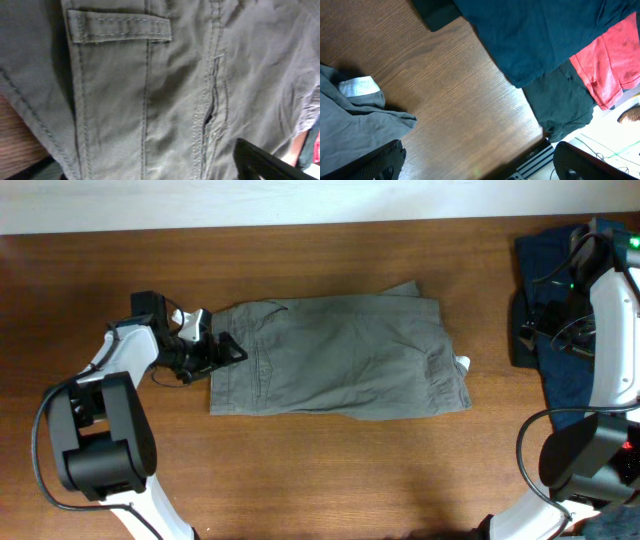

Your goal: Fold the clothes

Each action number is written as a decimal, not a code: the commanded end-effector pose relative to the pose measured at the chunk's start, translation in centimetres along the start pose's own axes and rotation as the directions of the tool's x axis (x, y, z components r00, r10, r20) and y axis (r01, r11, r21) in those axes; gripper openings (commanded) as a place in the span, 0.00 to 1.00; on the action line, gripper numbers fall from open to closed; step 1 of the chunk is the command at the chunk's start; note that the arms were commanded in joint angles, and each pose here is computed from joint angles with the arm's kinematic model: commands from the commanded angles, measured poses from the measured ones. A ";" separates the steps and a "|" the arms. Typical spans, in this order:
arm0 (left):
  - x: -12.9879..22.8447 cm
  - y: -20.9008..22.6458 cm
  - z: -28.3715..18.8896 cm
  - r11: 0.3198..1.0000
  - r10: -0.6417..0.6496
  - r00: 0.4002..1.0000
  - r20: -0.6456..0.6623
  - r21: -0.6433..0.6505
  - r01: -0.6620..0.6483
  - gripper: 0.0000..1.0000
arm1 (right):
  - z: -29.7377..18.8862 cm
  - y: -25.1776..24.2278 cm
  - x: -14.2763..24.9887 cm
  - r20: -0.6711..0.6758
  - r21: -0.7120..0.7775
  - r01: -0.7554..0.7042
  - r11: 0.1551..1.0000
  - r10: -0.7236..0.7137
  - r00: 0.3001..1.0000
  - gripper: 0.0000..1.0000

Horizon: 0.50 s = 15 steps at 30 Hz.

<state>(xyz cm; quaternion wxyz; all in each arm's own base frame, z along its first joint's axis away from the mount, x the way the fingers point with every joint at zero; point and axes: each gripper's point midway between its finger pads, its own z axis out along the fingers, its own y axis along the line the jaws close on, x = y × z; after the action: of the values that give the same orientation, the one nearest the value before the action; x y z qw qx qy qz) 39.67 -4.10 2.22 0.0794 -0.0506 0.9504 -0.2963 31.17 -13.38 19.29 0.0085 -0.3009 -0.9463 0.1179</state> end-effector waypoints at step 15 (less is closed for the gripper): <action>-0.1 1.9 0.7 0.999 -0.009 1.000 -0.005 -0.039 0.009 0.05 | 0.0 -0.4 -0.1 0.004 0.019 0.000 1.000 0.000 1.000 0.99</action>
<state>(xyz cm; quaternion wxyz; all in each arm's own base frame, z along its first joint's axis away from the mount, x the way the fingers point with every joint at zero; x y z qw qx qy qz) 39.97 -3.47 1.05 0.0805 -0.0500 0.9554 -0.2796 31.17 -13.38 19.29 0.0085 -0.3009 -0.9463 0.1179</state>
